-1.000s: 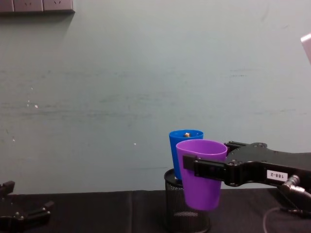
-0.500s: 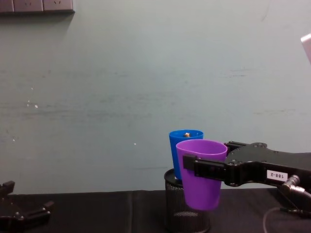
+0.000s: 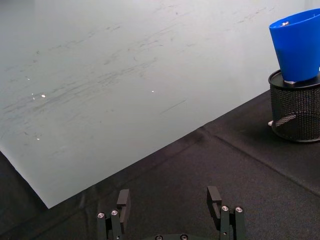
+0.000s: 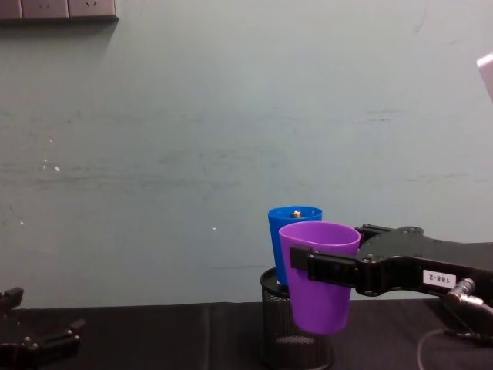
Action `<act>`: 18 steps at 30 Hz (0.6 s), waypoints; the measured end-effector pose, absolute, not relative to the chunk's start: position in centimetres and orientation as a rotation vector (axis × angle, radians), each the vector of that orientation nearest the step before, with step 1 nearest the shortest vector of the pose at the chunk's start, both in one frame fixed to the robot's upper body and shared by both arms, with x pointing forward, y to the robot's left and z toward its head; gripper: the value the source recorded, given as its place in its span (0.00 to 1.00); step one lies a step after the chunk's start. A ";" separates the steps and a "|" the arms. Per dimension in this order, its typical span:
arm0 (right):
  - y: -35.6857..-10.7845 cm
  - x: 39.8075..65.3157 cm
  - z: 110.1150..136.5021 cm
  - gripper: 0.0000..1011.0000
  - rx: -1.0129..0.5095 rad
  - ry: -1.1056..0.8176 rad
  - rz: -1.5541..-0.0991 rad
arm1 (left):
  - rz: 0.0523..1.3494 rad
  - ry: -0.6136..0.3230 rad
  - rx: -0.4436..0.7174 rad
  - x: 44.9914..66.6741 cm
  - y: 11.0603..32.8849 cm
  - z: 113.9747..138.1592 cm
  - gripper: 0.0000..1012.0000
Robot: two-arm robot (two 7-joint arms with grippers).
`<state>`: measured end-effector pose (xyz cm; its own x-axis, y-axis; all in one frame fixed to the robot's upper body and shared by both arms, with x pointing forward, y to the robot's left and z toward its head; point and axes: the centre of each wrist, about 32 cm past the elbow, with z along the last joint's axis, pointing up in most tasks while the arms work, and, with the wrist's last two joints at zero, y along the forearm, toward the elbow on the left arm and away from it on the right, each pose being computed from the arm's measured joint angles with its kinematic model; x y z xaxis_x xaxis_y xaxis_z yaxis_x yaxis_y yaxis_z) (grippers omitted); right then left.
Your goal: Pick up one cup with a gripper and tap it against the other cup.
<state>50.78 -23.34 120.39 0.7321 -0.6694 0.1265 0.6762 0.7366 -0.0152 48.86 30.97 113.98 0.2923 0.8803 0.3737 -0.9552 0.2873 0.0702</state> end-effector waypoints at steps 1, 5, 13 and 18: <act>-23.3 50.8 120.4 0.71 -0.062 -0.115 -0.741 | 1.248 -0.285 0.304 48.9 31.0 114.0 0.99; -23.3 50.8 120.4 0.71 -0.062 -0.115 -0.741 | 1.248 -0.285 0.304 48.9 31.0 114.0 0.99; -23.3 50.8 120.4 0.71 -0.062 -0.115 -0.741 | 1.248 -0.285 0.304 48.9 31.0 114.0 0.99; -23.3 50.8 120.4 0.71 -0.062 -0.115 -0.741 | 1.248 -0.285 0.304 48.9 31.0 114.0 0.99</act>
